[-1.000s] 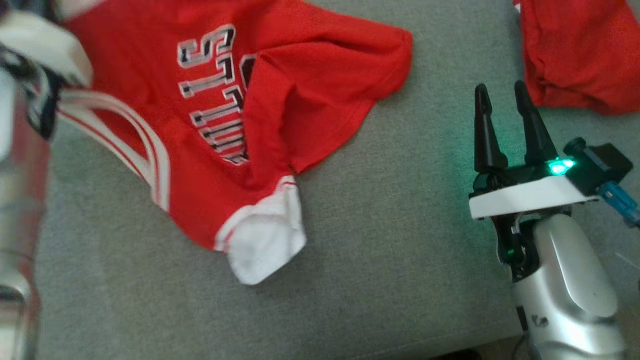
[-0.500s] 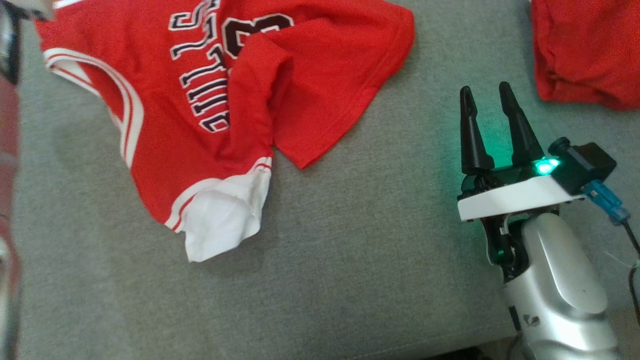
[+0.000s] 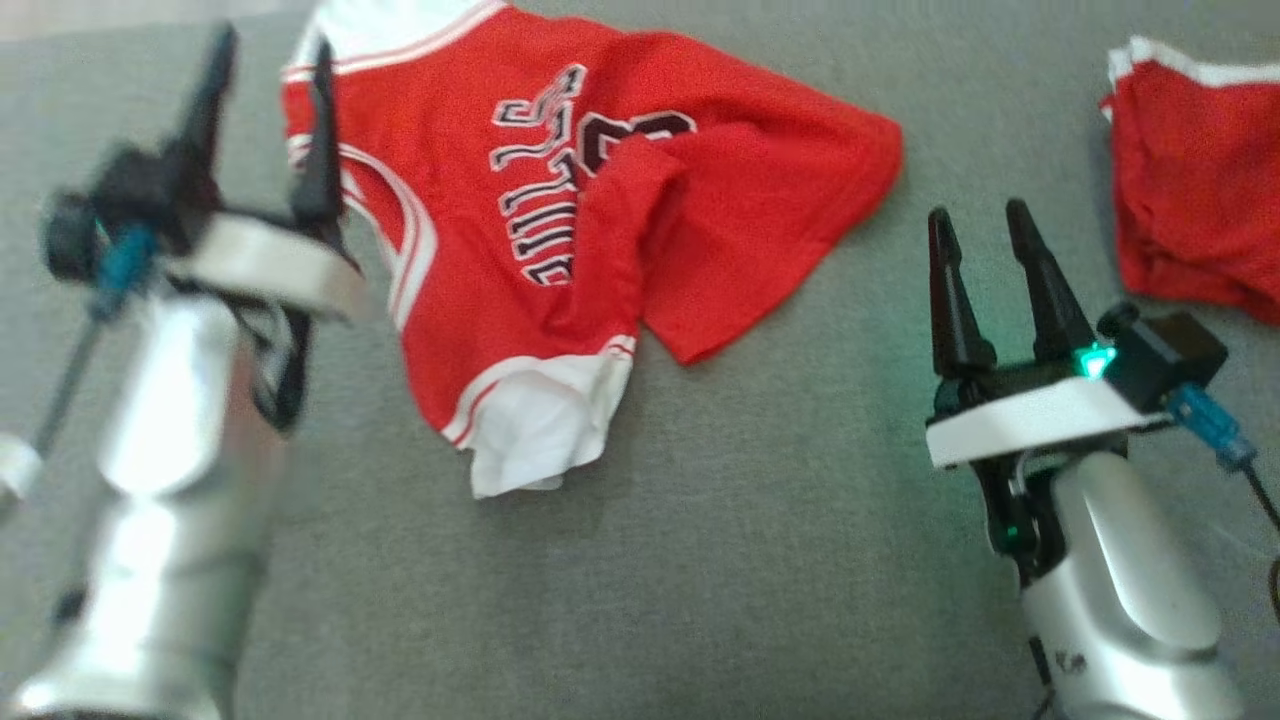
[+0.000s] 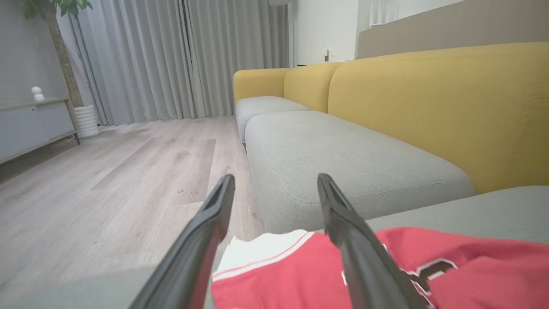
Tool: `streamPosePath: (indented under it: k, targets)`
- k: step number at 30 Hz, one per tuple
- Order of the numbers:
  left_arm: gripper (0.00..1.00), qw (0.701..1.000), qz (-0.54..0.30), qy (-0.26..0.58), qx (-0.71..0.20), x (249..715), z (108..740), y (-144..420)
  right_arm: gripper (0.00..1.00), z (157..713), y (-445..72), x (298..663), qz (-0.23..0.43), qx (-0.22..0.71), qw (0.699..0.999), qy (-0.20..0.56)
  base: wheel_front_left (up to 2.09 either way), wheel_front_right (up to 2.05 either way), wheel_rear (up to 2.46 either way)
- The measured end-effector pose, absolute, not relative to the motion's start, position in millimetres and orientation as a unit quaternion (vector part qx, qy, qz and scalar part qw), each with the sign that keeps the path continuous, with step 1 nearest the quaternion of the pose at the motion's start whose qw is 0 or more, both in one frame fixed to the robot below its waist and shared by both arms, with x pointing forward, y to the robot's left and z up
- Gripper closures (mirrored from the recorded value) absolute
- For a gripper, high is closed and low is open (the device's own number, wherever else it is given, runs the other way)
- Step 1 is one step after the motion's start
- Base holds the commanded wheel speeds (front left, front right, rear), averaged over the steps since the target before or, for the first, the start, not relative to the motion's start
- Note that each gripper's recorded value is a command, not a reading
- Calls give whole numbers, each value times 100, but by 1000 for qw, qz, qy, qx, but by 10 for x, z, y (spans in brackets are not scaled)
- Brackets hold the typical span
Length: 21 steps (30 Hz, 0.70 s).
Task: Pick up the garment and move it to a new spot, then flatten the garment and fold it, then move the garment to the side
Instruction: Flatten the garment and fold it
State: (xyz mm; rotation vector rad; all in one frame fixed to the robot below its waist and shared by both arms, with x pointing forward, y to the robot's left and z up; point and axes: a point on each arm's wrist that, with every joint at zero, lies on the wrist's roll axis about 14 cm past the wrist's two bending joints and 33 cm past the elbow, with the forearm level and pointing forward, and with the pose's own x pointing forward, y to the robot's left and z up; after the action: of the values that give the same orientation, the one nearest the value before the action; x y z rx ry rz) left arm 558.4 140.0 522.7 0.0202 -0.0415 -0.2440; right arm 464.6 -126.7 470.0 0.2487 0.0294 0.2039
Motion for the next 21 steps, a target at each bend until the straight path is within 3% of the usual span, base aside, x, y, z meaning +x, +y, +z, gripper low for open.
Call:
streamPosePath:
  k: [11,21]
  targets:
    - [0,994,-86,-21,-59,4546,5091,1516,0,4716,-958,4401,144,117,982,26,0,0,0]
    - [0,994,-40,4,-97,4053,4844,1674,0,4701,-780,4341,170,108,979,33,0,0,0]
